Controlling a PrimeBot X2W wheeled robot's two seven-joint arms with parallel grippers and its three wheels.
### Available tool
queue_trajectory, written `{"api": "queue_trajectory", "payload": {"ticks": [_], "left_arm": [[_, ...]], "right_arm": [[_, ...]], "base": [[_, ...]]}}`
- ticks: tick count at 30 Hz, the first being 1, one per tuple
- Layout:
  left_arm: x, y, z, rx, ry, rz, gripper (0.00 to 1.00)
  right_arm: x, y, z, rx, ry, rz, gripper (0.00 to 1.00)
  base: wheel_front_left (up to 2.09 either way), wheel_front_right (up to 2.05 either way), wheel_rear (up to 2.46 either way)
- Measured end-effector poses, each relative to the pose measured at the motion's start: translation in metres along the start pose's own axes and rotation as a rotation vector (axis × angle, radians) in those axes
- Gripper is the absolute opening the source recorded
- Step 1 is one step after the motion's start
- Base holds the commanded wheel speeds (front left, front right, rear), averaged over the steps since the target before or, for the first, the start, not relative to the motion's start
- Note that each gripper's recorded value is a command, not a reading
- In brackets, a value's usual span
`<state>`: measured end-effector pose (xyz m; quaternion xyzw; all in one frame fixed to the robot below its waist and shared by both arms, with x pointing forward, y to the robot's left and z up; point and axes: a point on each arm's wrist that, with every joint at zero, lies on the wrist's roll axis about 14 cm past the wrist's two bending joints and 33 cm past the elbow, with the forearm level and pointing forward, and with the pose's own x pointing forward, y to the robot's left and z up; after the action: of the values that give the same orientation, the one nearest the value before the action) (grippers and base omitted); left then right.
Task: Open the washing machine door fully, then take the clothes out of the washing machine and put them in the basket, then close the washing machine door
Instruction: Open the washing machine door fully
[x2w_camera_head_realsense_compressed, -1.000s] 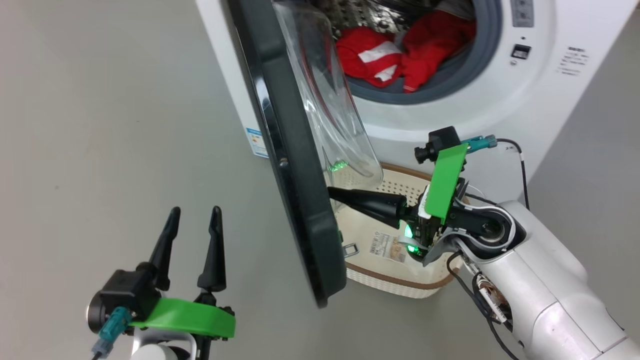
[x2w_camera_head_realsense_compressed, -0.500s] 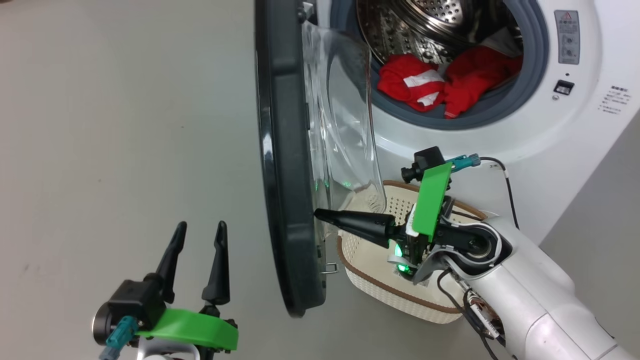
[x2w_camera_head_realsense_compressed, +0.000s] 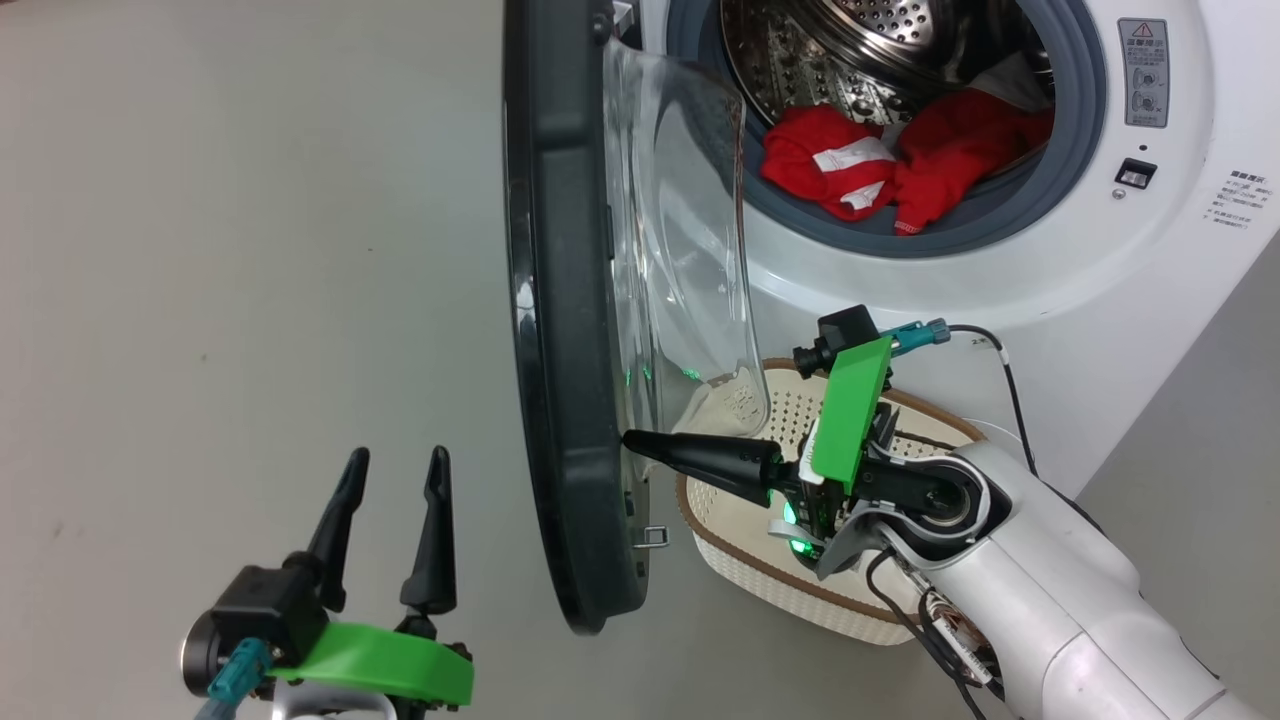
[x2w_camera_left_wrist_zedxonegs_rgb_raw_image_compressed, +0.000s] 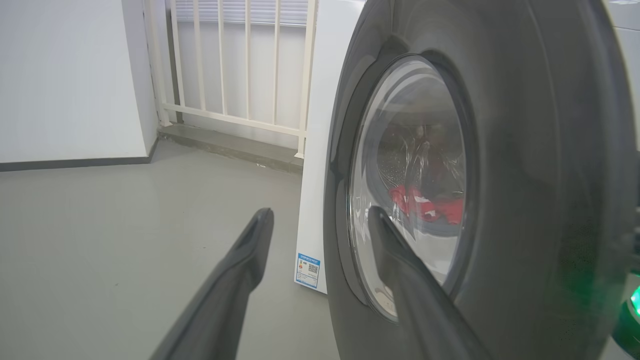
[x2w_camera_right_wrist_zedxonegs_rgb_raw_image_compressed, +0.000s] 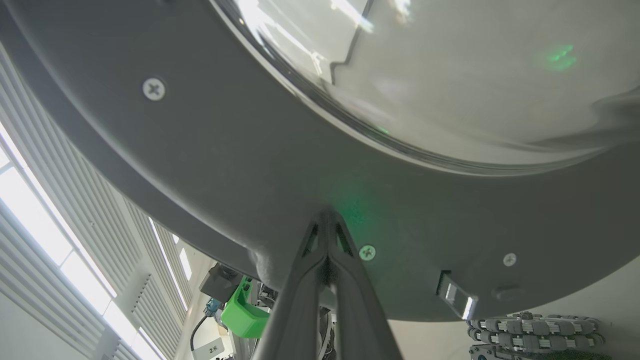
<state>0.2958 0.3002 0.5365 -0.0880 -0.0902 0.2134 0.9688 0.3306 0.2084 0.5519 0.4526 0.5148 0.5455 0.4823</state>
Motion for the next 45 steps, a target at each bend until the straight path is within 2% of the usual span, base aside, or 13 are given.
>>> {"api": "queue_trajectory", "payload": {"ticks": [5,8,9,18,26,34,37,38,39,45], "left_arm": [[0.0,-0.001,0.0,-0.002,-0.001,-0.005,1.0],[0.0,-0.002,0.0,-0.004,-0.001,-0.006,1.0],[0.0,-0.002,0.0,-0.005,-0.001,-0.007,1.0],[0.001,-0.002,0.003,-0.011,-0.011,-0.013,1.0],[0.003,-0.005,0.003,-0.015,-0.013,-0.02,1.0],[-0.001,-0.007,-0.003,-0.018,0.003,-0.025,1.0],[-0.002,-0.008,-0.002,-0.021,-0.002,-0.026,1.0],[-0.004,-0.007,-0.003,-0.024,0.0,-0.025,1.0],[-0.005,-0.006,-0.003,-0.025,0.003,-0.023,1.0],[-0.007,-0.005,-0.001,-0.029,-0.004,-0.023,1.0]], "right_arm": [[-0.001,-0.001,0.003,-0.031,-0.02,-0.019,0.02],[-0.004,0.0,0.007,-0.068,-0.04,-0.037,0.87],[-0.005,0.0,0.009,-0.082,-0.052,-0.04,1.0],[-0.033,-0.018,0.025,-0.263,-0.198,-0.16,1.0],[-0.062,-0.031,0.047,-0.492,-0.383,-0.294,1.0],[-0.097,-0.044,0.072,-0.769,-0.589,-0.437,1.0],[-0.107,-0.049,0.076,-0.861,-0.633,-0.483,1.0],[-0.113,-0.053,0.078,-0.952,-0.636,-0.526,1.0],[-0.116,-0.055,0.079,-0.982,-0.639,-0.545,1.0],[-0.123,-0.06,0.082,-1.055,-0.663,-0.611,1.0]], "base": [[0.0,0.0,0.0],[0.0,0.0,0.0],[0.0,0.0,0.0],[0.0,0.0,0.0],[0.0,0.0,0.0],[0.0,0.0,0.0],[0.0,0.0,0.0],[0.0,0.0,0.0],[0.0,0.0,0.0],[0.0,0.0,0.0]]}}
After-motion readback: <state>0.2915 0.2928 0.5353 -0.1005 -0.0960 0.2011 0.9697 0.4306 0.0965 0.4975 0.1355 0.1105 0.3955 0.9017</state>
